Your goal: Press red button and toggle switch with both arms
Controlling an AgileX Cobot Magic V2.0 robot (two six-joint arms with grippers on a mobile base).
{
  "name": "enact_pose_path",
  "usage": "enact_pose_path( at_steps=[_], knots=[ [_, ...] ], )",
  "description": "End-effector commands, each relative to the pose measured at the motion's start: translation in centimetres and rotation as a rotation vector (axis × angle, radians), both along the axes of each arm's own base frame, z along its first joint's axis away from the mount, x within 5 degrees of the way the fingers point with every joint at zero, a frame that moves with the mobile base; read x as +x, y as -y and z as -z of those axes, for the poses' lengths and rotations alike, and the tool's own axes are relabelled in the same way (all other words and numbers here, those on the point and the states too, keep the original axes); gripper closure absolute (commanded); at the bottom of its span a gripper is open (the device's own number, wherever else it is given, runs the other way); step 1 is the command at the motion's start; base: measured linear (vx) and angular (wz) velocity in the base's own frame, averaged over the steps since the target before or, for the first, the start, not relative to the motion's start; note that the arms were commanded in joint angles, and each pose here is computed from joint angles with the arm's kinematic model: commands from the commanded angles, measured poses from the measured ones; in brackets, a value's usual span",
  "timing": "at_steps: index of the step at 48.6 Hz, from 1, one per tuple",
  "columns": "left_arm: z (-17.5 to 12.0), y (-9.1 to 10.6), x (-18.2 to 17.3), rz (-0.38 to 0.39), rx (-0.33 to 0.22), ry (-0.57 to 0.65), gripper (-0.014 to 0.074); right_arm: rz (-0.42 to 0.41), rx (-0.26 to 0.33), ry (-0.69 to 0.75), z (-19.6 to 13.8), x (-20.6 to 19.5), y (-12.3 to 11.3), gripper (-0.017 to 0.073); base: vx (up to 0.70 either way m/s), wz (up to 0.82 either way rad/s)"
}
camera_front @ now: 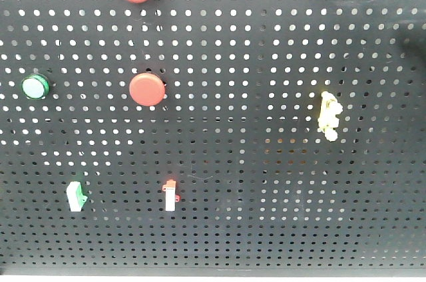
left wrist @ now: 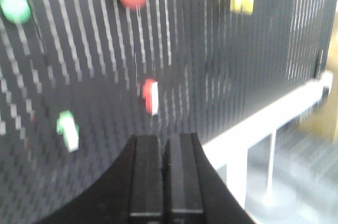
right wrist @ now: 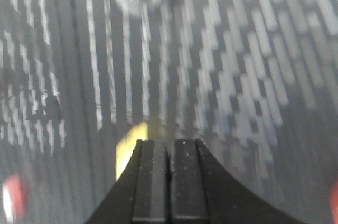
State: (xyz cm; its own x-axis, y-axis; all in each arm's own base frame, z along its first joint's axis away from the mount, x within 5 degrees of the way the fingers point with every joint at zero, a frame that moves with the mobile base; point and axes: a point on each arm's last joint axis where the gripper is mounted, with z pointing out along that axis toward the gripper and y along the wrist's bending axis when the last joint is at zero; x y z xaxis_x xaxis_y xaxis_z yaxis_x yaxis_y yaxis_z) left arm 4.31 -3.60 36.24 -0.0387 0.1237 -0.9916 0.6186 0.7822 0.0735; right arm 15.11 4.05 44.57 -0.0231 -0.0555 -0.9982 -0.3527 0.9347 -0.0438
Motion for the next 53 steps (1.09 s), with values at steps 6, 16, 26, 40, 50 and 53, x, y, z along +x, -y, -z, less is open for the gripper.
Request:
enact_pose_path(
  at_steps=[6,16,26,40,50,53],
  knots=[
    [-0.6,-0.2,0.1,-0.019,0.032,0.037,0.0591,0.084,0.017,0.151,4.9,-6.8,1.6,0.0562,0.00,0.00],
    [1.4,0.4,1.3,-0.039,0.026,0.098,0.0591,0.096,0.017,0.221,10.9,-11.1,2.3,0.0562,0.00,0.00],
    [5.7,1.3,2.6,-0.050,-0.071,0.115,0.0591,0.117,0.034,0.286,12.7,-12.5,2.6,0.0562,0.00,0.00],
    [10.2,1.5,3.0,-0.050,-0.002,0.022,0.0591,0.098,0.040,0.252,13.3,-12.3,2.4,0.0562,0.00,0.00],
    [11.4,1.5,2.9,-0.048,0.041,-0.037,0.0591,0.097,0.040,0.251,13.3,-12.3,2.4,0.0562,0.00,0.00],
    [11.5,1.5,2.9,-0.048,0.047,-0.045,0.0591,0.097,0.040,0.251,13.3,-12.3,2.4,0.0562,0.00,0.00]
  ],
)
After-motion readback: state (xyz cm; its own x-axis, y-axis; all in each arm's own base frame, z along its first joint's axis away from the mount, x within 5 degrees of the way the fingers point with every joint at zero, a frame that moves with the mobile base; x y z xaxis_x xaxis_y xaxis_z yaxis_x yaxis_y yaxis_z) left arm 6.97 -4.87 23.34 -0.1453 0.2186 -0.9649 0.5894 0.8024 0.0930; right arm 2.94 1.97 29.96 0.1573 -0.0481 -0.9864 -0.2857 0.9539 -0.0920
